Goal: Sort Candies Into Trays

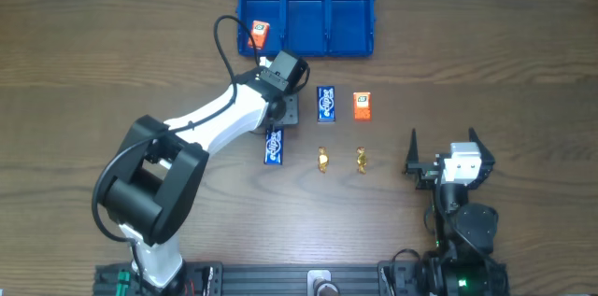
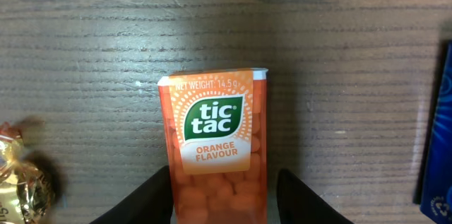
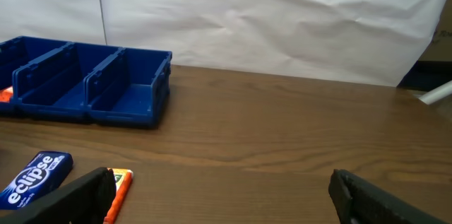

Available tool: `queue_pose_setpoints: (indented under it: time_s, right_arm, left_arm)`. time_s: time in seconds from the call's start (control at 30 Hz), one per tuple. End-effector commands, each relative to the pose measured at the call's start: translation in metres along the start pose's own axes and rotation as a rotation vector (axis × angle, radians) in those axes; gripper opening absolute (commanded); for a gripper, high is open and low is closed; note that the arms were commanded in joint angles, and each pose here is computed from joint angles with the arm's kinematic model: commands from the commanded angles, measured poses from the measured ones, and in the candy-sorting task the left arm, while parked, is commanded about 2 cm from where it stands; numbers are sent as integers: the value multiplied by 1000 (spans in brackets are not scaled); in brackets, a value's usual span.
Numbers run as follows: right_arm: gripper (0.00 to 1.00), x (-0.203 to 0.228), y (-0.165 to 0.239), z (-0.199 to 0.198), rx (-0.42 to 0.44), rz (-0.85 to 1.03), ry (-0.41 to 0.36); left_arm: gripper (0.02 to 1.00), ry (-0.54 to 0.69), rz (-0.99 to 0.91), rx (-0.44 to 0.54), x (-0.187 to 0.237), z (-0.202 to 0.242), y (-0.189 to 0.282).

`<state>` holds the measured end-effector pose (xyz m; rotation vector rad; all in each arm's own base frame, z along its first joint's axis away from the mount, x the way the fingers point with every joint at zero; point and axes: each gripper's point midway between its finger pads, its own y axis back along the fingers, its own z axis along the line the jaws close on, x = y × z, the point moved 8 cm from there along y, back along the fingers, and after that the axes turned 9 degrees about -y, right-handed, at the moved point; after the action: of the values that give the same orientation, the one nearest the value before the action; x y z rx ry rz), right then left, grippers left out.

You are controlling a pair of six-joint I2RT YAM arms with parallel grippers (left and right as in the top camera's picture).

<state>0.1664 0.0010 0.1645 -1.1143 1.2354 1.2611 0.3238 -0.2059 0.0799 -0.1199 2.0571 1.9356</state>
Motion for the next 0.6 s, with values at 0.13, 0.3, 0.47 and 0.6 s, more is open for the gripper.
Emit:
queue_pose_setpoints:
  time_s: [0.13,0.3,0.47,0.6]
  right_arm:
    - [998,1,0,-1,3,0,9]
    - [998,1,0,-1,3,0,9]
    - [998,1,0,-1,3,-1,9]
    - [998,1,0,-1,3,0,9]
  left_arm:
    - [349,23,2,-10,-4,0,-5]
    - [345,29,-195,-67,-56,-1,71]
    - [347,36,-383,-115,-122,14,155]
    - [343,85,-394,-113,-152,42,148]
